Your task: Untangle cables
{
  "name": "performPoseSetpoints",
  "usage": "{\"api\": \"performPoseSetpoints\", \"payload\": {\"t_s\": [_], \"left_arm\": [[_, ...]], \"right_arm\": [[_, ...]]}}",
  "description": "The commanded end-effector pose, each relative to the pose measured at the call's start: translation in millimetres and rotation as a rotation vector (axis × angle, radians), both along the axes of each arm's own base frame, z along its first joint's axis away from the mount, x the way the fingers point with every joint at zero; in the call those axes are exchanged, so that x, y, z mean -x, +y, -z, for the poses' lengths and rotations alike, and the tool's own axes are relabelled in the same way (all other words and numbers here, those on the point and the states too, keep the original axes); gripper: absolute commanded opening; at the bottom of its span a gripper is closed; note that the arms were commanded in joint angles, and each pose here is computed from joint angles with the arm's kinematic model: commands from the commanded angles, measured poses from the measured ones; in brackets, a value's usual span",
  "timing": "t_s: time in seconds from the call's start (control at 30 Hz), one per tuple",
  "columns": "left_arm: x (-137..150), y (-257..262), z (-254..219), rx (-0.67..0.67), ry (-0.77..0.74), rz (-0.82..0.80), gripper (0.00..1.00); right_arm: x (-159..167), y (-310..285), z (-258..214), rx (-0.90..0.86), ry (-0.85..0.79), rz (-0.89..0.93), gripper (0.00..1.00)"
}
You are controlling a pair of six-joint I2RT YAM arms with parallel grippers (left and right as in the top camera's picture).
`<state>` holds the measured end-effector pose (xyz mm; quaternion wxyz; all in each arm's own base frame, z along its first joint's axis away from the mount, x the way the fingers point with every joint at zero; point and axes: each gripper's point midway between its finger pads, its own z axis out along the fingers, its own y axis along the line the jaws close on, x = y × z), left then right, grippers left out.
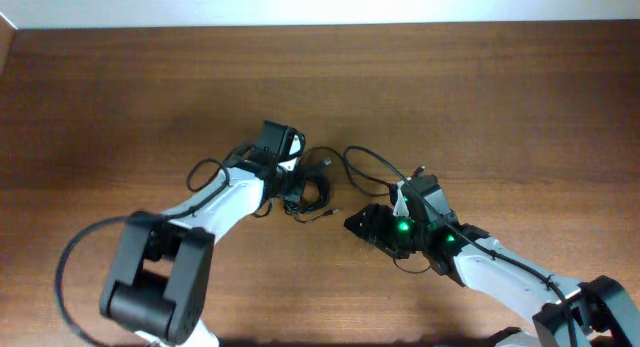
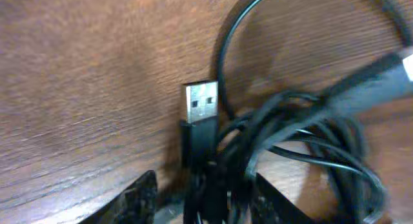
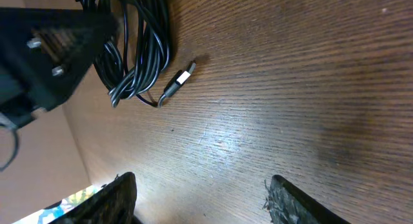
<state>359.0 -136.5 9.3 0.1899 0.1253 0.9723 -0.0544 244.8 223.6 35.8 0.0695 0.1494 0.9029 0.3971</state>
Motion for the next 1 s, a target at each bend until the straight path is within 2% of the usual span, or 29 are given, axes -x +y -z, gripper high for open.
{"api": "performPoseSetpoints", "payload": {"t_s": [0.0,0.03,0.23,0.37,0.5,0.77,0.87,0.97], "left_arm": [[-3.5,2.6,13.3,-0.018,0.021,-0.038,0.21],[-3.7,2.6,13.4,-0.012,0.023,-0.055,0.0],[-9.7,0.4,-28.0,0.119,0.013,-0.321,0.0],[3.1,-2.0,-59.6,0.215,0.04,-0.442,0.0],[13.0,-21.8,-82.7,0.343,0.074,-0.401,0.0],[14.0,-21.7,-82.3,0.341,0.077,-0.397,0.0],[18.4,-30.7,-82.6,0.35,0.089,-0.365,0.0],[30.6,-53.7,-86.4,0.424,0.15,-0.296,0.0]], "right_arm": [[-0.3,-0.9,2.8,0.017,-0.008,-0.002,0.66],[-0.3,-0.9,2.9,0.017,-0.008,-0.002,0.66],[1.0,0.7,1.8,0.007,-0.007,-0.013,0.66],[5.5,19.5,-18.9,-0.119,-0.028,-0.095,0.66],[1.3,37.3,-49.2,-0.277,-0.021,-0.1,0.66],[-16.9,32.8,-49.5,-0.301,0.089,0.103,0.65],[-35.6,30.4,-58.3,-0.308,0.001,0.16,0.65],[-47.4,26.5,-61.8,-0.301,-0.049,0.207,0.65]]}}
